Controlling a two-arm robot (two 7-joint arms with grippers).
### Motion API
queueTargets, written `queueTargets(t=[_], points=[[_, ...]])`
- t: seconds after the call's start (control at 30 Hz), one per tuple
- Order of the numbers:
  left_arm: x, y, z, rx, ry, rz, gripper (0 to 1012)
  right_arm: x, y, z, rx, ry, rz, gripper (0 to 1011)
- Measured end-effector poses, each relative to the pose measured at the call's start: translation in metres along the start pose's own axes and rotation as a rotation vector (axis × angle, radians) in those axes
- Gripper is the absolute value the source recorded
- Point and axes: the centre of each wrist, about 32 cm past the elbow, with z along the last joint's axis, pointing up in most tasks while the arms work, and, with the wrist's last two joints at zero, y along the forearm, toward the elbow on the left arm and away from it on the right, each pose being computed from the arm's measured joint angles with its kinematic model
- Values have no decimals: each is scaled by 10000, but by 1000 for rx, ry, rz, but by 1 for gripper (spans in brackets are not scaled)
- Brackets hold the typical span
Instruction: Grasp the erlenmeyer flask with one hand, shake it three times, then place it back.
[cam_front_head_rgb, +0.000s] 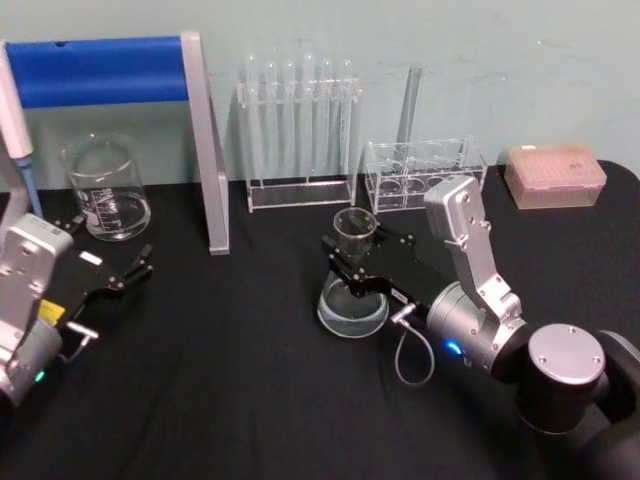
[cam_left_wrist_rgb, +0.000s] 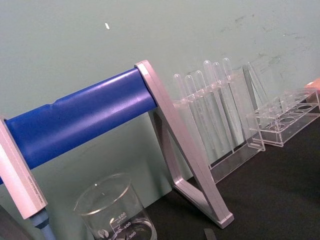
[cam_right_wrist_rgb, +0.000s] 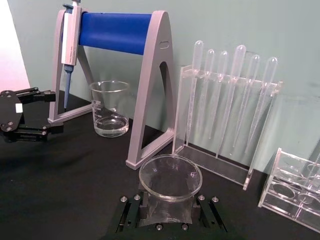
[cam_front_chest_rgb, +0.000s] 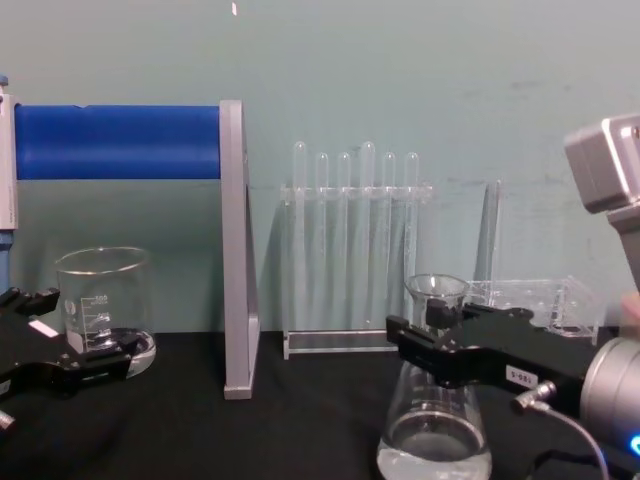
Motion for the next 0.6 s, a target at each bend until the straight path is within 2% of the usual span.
queueTargets(t=[0.6], points=[[0, 0, 0, 0, 0, 0, 1001, -36, -8, -42, -11, 14, 7, 451]])
